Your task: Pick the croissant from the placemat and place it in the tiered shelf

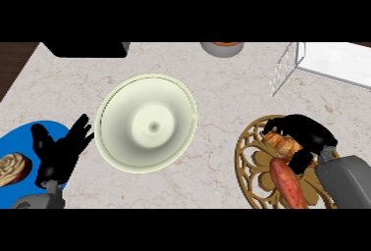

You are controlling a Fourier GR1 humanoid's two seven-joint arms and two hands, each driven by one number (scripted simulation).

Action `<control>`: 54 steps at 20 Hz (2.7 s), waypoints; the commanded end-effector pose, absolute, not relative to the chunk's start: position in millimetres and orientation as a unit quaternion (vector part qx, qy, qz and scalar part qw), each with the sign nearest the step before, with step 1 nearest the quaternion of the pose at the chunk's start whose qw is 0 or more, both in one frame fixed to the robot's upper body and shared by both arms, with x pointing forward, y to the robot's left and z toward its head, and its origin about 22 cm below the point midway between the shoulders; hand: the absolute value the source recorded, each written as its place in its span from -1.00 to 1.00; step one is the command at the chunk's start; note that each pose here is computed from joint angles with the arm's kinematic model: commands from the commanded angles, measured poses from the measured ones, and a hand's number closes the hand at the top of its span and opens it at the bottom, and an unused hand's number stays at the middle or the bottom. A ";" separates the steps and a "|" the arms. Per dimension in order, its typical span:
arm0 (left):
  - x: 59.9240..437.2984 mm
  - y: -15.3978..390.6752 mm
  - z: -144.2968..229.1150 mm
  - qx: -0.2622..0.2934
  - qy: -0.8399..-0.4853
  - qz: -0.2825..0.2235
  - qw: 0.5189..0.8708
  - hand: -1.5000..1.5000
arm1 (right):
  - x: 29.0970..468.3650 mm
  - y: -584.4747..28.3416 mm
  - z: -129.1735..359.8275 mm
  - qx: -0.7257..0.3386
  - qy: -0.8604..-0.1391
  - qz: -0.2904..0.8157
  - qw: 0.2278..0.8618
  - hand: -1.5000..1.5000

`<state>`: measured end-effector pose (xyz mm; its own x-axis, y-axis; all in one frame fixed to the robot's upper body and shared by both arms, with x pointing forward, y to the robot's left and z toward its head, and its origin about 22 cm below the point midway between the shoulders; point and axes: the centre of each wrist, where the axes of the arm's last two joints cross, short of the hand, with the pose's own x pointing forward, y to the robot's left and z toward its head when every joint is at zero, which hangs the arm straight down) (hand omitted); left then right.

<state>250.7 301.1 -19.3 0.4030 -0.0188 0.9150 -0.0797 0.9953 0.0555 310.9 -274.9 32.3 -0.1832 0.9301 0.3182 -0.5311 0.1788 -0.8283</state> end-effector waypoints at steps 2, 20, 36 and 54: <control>249.7 297.5 -17.4 0.043 -0.525 0.030 0.850 0.00 | 319.0 -267.8 29.3 -0.161 -0.497 0.601 0.605 1.00; 237.9 294.2 -38.1 0.042 -0.528 0.022 0.848 0.00 | 304.3 -235.2 117.5 -0.339 -0.594 0.292 0.669 1.00; 241.5 276.9 -24.4 0.044 -0.522 0.028 0.851 0.00 | 253.6 -272.6 317.6 -0.483 -0.608 0.160 0.610 1.00; 257.2 308.6 -26.2 0.041 -0.529 0.019 0.847 0.00 | 337.1 -388.1 381.8 -0.485 -0.606 0.128 0.617 1.00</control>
<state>255.7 296.6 -19.6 0.4037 -0.0214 0.9146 -0.0710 0.9960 0.0546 325.4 -360.3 388.7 0.2341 0.7374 0.6336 0.4678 0.4859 -0.7383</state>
